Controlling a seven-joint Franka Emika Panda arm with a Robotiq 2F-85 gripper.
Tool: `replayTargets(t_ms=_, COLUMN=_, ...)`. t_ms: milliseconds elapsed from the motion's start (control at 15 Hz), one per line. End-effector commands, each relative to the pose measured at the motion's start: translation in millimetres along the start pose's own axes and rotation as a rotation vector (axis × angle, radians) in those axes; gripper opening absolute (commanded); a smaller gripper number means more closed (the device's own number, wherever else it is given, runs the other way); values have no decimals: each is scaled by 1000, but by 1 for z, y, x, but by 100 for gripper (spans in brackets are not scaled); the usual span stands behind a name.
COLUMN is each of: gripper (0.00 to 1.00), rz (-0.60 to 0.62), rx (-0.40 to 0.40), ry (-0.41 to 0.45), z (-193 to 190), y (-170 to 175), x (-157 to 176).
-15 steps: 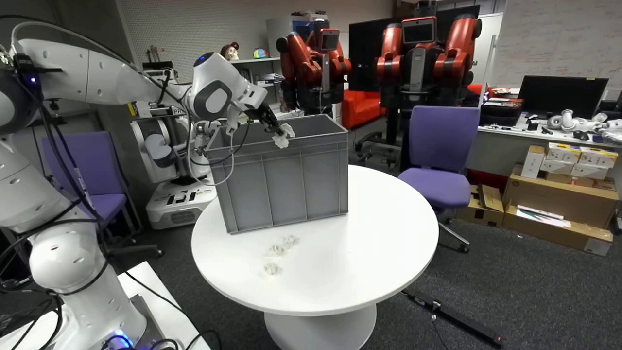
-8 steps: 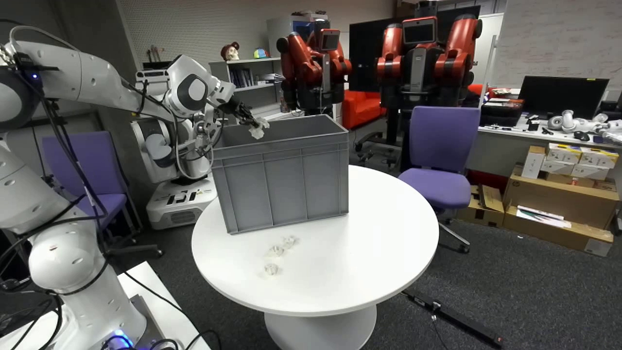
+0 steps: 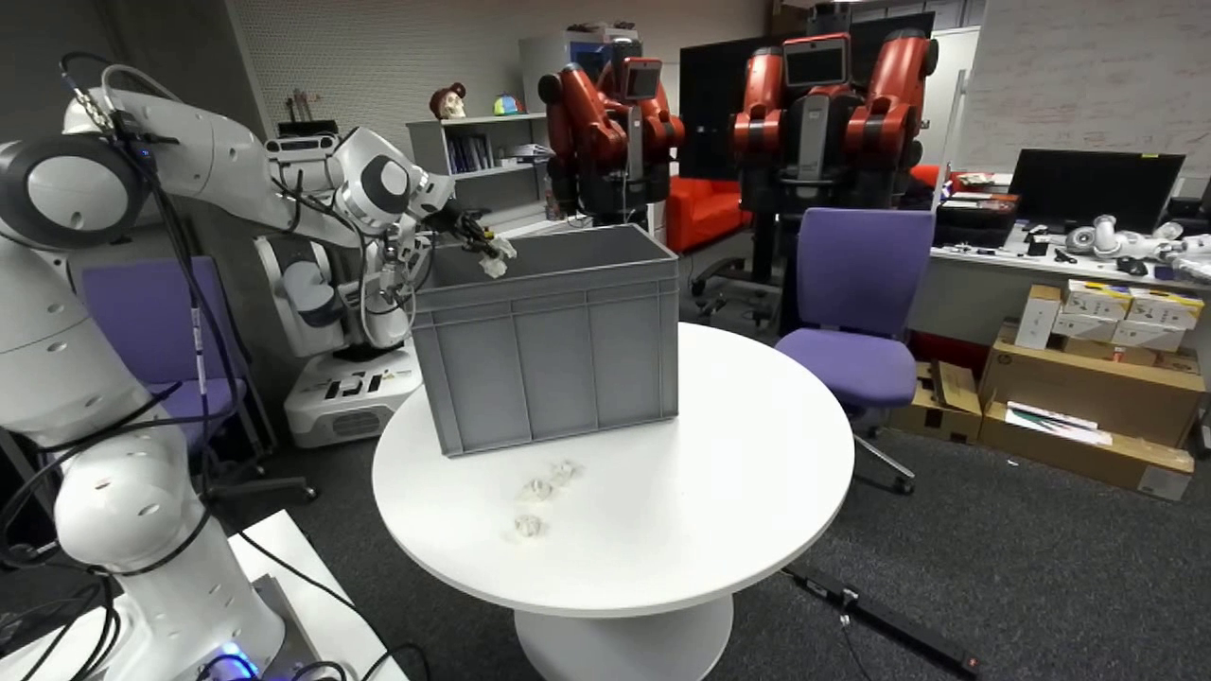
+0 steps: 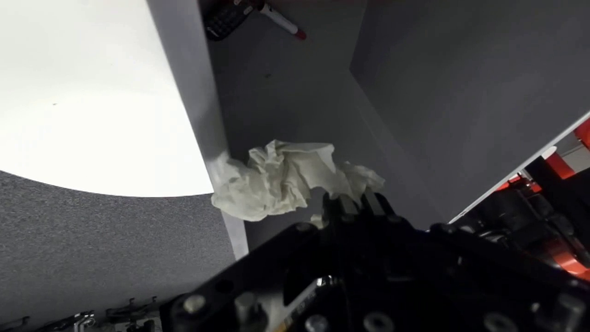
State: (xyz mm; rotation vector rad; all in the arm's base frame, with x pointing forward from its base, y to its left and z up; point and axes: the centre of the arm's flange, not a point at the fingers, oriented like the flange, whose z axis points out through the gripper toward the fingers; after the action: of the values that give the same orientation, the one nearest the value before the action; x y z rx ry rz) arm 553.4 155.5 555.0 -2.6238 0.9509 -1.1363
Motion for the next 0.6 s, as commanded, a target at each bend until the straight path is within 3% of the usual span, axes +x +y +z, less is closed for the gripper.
replayTargets(t_ms=0, gripper=31, rz=-2, rx=-11, ry=8, z=10, y=-22, x=10)
replayTargets(t_ms=133, gripper=38, rz=3, rx=-8, ry=3, z=13, y=-21, x=14)
replayTargets(t_ms=533, gripper=82, rz=36, rx=-5, ry=13, z=10, y=-2, x=32)
